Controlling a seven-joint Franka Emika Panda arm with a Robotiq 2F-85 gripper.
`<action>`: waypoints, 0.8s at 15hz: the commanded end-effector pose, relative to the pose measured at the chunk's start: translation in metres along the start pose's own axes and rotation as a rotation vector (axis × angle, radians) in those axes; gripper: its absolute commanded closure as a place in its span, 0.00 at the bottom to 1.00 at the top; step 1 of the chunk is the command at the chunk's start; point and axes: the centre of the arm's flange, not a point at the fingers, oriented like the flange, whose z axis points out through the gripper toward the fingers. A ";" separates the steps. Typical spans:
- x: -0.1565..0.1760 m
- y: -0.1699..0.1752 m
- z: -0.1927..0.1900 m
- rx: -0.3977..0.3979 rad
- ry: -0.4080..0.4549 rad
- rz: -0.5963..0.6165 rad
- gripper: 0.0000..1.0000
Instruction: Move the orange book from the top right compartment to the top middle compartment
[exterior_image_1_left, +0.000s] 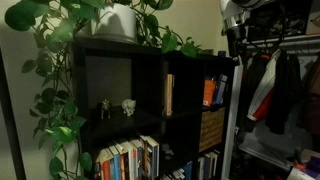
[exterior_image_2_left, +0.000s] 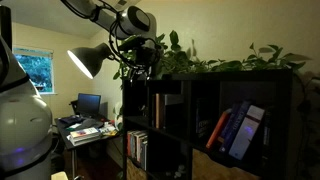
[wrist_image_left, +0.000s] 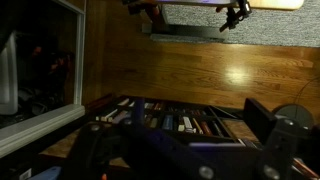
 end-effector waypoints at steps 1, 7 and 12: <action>0.000 0.000 0.000 0.000 0.000 0.000 0.00; -0.001 0.001 0.002 0.007 0.029 0.006 0.00; 0.008 0.022 0.019 0.035 0.247 0.138 0.00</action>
